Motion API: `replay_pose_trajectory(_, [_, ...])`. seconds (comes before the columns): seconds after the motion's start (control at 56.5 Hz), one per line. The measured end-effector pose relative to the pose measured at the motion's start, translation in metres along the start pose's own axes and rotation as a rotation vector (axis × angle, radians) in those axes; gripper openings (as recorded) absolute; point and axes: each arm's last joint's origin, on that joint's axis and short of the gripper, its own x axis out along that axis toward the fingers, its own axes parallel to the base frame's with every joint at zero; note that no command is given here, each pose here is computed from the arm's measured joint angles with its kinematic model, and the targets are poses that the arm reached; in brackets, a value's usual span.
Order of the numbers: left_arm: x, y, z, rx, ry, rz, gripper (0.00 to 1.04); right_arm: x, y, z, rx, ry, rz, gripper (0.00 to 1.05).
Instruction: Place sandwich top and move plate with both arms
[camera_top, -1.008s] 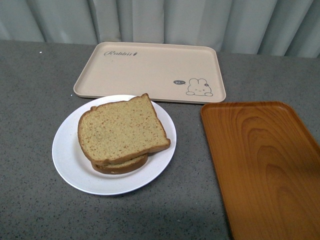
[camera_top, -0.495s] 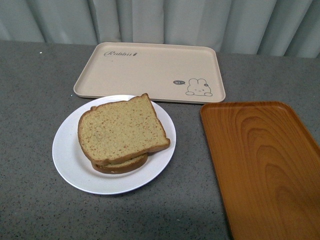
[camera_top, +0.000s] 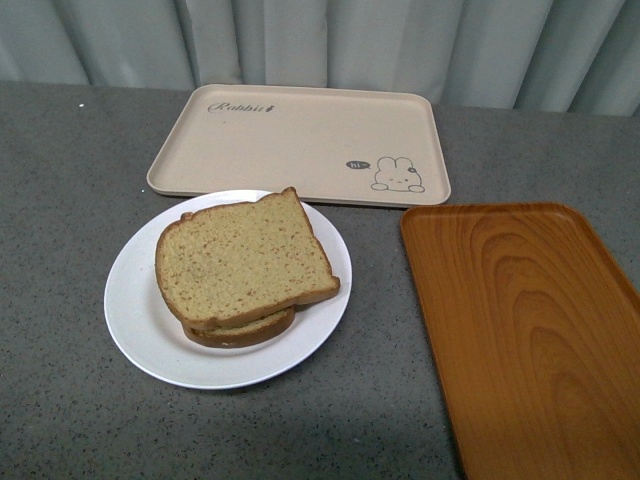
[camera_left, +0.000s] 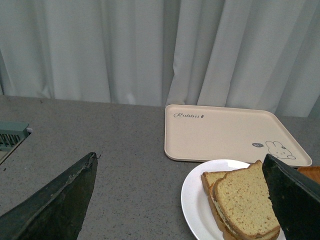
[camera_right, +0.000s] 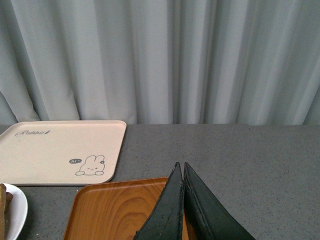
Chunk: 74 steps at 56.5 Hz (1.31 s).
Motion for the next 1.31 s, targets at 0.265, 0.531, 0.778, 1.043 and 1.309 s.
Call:
replay_pose_trajectory(0.265, [0.0,0.0,0.0,0.0,0.0,0.0,0.98,-0.01,0.0,0.002,0.0,-0.006,0.0,0.01])
replay_pose_trajectory(0.531, [0.0,0.0,0.0,0.0,0.0,0.0,0.98,-0.016,0.0,0.002,0.0,-0.008,0.0,0.01])
replay_pose_trajectory(0.778, [0.0,0.0,0.0,0.0,0.0,0.0,0.98,-0.02,0.0,0.001,0.0,-0.008,0.0,0.01])
replay_pose_trajectory(1.043, [0.0,0.0,0.0,0.0,0.0,0.0,0.98,-0.031,0.0,-0.001,-0.001,-0.003,0.003,0.01])
replay_pose_trajectory(1.309, [0.008,0.008,-0.009,-0.118,0.224,0.218,0.98,-0.031,0.0,-0.001,-0.003,-0.002,0.002,0.33])
